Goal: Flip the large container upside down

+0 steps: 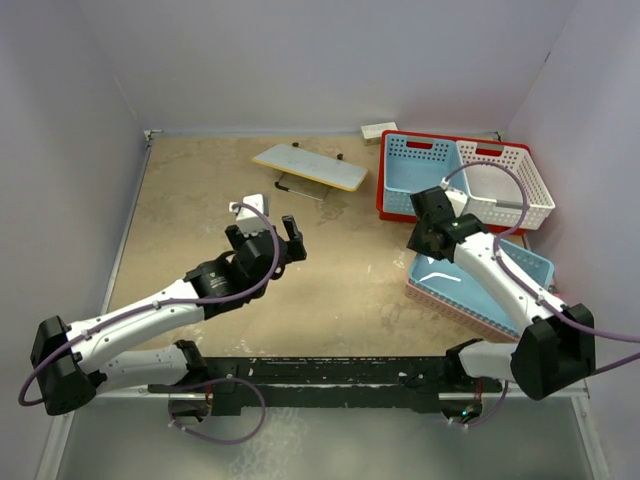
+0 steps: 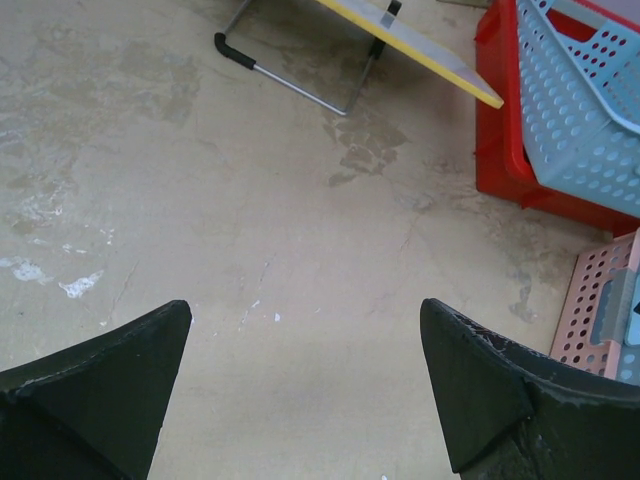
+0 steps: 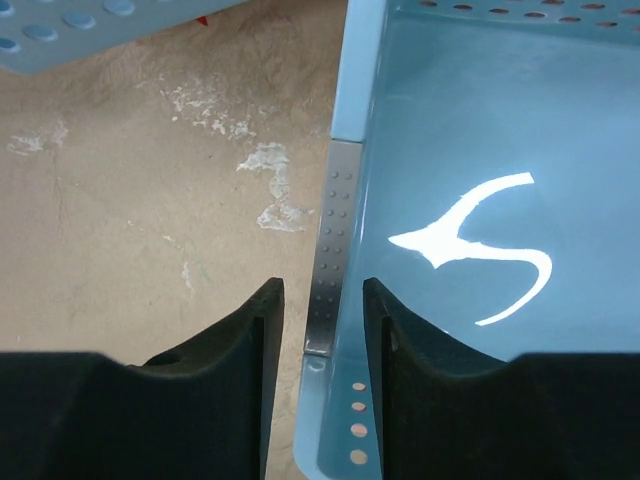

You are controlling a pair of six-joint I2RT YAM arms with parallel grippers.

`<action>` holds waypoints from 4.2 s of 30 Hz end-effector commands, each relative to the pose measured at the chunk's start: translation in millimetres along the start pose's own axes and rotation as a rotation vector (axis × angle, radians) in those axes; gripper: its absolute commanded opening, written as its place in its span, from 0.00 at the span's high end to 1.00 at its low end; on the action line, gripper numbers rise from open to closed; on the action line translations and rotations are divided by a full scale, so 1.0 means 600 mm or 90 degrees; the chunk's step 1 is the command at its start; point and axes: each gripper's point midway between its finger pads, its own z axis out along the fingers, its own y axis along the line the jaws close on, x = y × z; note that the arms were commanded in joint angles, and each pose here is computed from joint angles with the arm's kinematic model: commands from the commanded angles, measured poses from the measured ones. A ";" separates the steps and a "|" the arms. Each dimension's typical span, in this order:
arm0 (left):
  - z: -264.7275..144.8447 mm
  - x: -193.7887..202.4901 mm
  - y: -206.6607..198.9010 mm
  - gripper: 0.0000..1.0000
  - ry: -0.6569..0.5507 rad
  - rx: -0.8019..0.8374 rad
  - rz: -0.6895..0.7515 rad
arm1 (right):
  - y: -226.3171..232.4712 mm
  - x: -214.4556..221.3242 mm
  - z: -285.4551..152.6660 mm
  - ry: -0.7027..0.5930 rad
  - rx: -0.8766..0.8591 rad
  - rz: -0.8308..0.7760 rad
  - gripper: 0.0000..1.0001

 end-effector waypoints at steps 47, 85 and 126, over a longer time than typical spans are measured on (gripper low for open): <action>-0.056 -0.196 0.198 0.07 -0.071 -0.229 -0.243 | 0.375 -0.193 -0.611 -0.164 -0.991 -0.099 1.00; -0.134 -0.320 0.187 0.09 -0.194 -0.188 -0.282 | 0.452 0.128 -0.396 0.575 -1.156 0.128 1.00; 0.002 -0.119 0.092 0.08 0.140 -0.009 0.008 | 0.182 0.151 -0.116 0.103 -0.480 -0.309 0.00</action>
